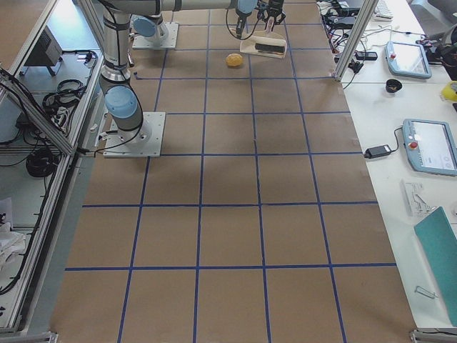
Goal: Sweep and dump trash into bin
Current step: 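Sweep the sponge and curved trash into the dustpan with the right gripper's brush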
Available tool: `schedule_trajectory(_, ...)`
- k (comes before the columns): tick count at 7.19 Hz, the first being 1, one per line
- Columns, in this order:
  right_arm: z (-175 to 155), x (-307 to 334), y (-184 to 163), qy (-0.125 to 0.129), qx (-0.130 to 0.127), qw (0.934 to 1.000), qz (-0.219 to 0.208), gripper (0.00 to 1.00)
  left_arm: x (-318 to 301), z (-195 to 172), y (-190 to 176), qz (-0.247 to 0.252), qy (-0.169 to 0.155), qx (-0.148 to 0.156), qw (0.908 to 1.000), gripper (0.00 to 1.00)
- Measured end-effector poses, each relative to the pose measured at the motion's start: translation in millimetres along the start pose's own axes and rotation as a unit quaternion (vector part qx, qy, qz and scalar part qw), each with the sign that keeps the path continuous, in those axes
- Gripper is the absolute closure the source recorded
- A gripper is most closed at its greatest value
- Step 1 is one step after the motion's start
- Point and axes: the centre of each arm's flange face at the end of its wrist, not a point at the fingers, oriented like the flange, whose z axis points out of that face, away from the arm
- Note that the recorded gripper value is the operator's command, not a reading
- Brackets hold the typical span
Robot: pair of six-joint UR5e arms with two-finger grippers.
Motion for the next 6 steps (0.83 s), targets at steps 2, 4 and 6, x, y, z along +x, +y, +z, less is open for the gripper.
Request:
schedule_trajectory(2,-16.8,-14.5,3.5,-0.054,-0.019,0.9981,0.023,1.00,-2.5,-2.3,-0.1,0.001,-0.003,-0.001,1.0000,1.00)
schedule_trajectory(4,-34.7,-17.6,7.0,-0.058,-0.028,0.9973,0.035,1.00,-7.8,-4.4,-11.1,0.007,-0.013,-0.004,0.9999,1.00)
schedule_trajectory(6,-43.9,-9.7,13.6,-0.036,-0.033,0.9981,0.039,1.00,-13.5,-8.9,-36.1,0.014,-0.018,-0.008,0.9997,1.00)
